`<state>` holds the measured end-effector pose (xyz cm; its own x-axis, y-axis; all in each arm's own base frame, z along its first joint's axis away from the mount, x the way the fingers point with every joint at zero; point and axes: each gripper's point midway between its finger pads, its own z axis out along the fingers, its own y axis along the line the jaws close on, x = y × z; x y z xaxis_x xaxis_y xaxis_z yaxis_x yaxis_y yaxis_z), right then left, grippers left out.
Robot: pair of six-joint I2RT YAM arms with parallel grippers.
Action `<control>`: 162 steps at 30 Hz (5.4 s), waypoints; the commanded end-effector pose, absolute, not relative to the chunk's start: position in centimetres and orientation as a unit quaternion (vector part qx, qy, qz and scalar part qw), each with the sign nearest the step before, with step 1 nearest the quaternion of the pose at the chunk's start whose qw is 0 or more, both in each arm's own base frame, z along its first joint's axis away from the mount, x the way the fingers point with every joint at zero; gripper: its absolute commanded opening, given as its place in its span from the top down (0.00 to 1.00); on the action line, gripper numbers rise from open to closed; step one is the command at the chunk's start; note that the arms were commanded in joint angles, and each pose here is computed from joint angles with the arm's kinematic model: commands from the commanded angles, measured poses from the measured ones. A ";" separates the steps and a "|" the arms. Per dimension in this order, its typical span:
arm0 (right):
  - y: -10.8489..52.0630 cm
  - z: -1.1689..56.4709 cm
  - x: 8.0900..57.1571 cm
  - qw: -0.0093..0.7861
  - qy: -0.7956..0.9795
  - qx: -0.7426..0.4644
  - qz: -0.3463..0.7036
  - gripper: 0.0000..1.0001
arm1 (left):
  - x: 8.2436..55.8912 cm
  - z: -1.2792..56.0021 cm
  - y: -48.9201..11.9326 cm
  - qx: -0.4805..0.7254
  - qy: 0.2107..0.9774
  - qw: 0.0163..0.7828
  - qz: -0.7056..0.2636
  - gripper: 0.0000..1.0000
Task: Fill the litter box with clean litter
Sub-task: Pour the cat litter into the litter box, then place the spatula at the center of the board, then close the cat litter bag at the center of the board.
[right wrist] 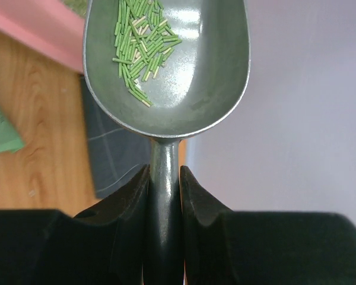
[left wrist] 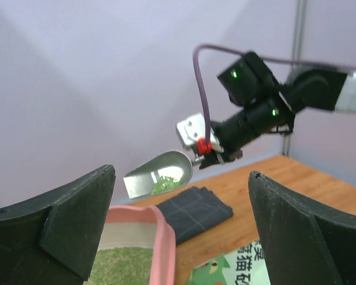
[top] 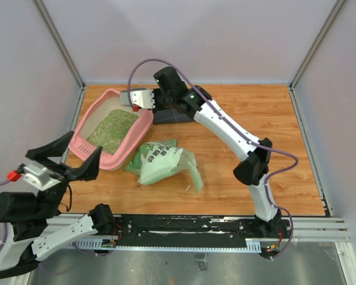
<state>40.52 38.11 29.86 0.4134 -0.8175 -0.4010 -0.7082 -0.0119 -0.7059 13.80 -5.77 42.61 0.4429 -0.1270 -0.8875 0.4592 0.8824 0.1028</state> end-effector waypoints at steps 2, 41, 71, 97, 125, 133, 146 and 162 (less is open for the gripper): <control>42.4 32.6 42.9 0.479 0.429 -0.747 -0.170 0.99 | 13.6 44.3 -0.5 0.070 0.515 0.840 -0.157 0.01; 44.3 33.9 43.1 0.478 0.300 -0.754 -0.338 0.99 | 14.0 41.9 0.1 0.091 0.532 0.835 -0.106 0.01; 15.1 19.7 36.5 0.390 0.869 -0.301 -0.036 0.99 | 15.8 32.6 -18.4 0.345 0.611 0.676 -0.225 0.33; 9.5 9.2 50.9 0.395 0.903 -0.157 -0.061 0.93 | 12.2 27.0 -24.5 0.480 0.607 0.551 -0.313 0.57; 10.7 14.9 45.0 0.394 0.891 -0.223 0.020 0.29 | 15.2 22.6 -23.3 0.523 0.641 0.528 -0.192 0.96; 18.2 23.2 34.8 0.503 0.759 -0.369 0.186 0.19 | 16.4 27.9 -23.8 0.499 0.609 0.588 -0.188 1.00; 27.7 24.4 21.6 0.593 0.504 -0.574 0.256 0.07 | 16.6 32.5 -22.1 0.449 0.582 0.651 -0.187 1.00; 31.5 23.6 23.5 0.583 0.427 -0.651 0.231 0.05 | 15.5 34.1 -21.5 0.453 0.559 0.663 -0.206 1.00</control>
<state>23.98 29.78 21.68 0.4477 -0.3389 -0.8275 -0.8542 0.1117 -0.5079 15.80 -21.00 27.28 0.1698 0.4101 -0.8961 0.8063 0.4650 0.3656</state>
